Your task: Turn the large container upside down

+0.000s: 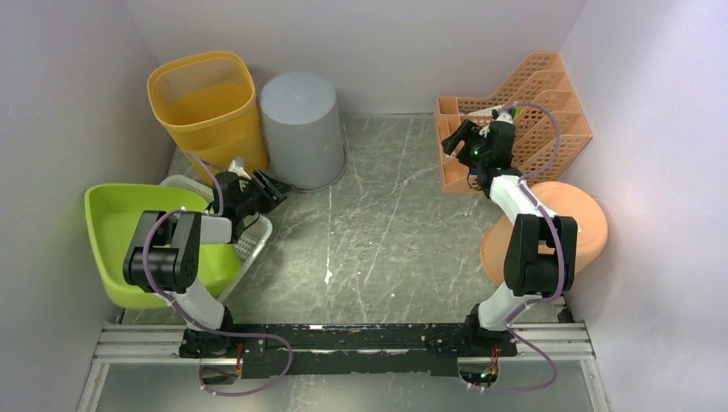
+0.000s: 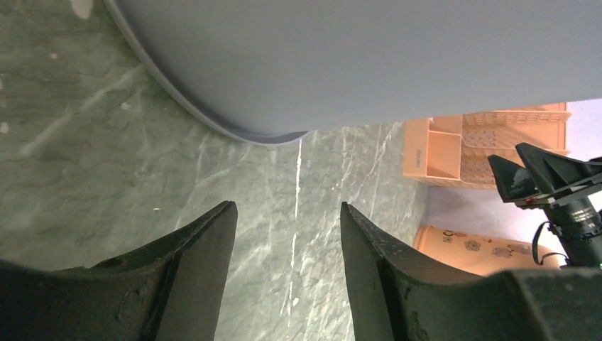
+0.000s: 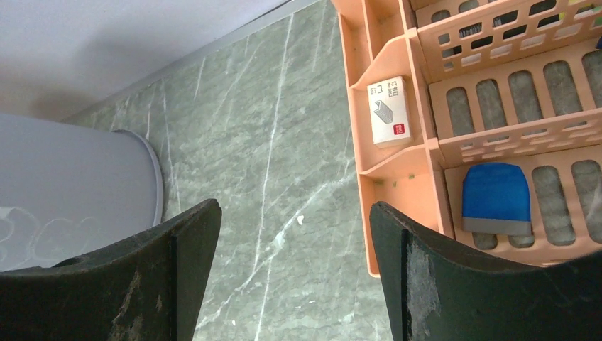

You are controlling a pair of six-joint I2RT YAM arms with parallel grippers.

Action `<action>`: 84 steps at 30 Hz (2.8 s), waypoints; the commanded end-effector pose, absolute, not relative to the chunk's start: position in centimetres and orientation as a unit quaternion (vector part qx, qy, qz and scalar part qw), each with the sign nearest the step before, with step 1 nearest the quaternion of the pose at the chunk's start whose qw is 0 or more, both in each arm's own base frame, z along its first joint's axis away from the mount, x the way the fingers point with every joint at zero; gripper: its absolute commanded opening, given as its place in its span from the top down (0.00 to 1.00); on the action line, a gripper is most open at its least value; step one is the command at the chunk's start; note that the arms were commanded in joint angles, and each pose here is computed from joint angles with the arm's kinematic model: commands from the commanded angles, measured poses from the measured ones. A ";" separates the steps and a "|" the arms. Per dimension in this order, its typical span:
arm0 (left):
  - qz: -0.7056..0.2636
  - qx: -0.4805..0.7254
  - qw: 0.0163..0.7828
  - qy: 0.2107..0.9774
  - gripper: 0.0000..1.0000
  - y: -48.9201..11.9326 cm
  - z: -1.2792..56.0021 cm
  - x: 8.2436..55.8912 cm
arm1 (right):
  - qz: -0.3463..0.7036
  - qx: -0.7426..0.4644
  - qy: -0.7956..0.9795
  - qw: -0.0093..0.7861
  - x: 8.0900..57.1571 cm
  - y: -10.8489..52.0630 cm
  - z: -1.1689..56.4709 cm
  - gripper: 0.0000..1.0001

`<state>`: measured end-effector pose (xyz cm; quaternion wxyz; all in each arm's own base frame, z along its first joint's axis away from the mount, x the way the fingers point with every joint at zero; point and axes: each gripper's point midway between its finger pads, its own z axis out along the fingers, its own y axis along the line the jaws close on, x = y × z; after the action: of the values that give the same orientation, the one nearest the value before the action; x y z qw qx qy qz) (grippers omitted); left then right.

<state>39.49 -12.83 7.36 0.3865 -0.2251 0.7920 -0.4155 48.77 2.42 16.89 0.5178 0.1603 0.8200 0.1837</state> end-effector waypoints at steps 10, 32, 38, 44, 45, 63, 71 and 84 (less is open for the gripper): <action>-0.301 -0.252 0.361 0.846 0.33 -10.0 5.8 36.8 | 0.194 0.135 0.807 0.541 49.0 3.2 19.5 0.22; -0.093 -0.023 0.528 0.844 0.25 -10.9 23.6 39.5 | 0.227 0.002 0.804 0.550 47.9 13.6 24.8 0.22; -0.081 -0.017 0.558 0.826 0.25 -10.5 28.2 40.1 | 0.254 -0.072 0.787 0.557 48.5 19.5 27.4 0.22; -0.089 -0.015 0.582 0.808 0.26 -10.5 31.1 39.7 | 0.290 -0.125 0.756 0.574 50.1 26.6 30.4 0.00; -0.090 -0.012 0.583 0.807 0.26 -10.5 31.4 39.6 | 0.293 -0.125 0.753 0.575 50.6 27.4 30.6 0.00; -0.094 -0.022 0.580 0.809 0.24 -10.1 29.3 38.2 | 0.300 -0.114 0.751 0.576 56.6 34.2 27.2 0.00; -0.082 -0.024 0.574 0.814 0.22 -9.7 28.3 38.3 | 0.146 -0.043 0.803 0.577 57.2 29.6 23.2 0.00; -0.083 -0.029 0.562 0.823 0.20 -9.8 26.5 38.2 | -0.056 0.022 0.786 0.615 55.9 20.4 25.1 0.00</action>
<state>37.89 -9.77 26.25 0.5517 -0.0211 0.8299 -0.0807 56.42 25.02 28.65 0.6489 0.0214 0.7573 0.0696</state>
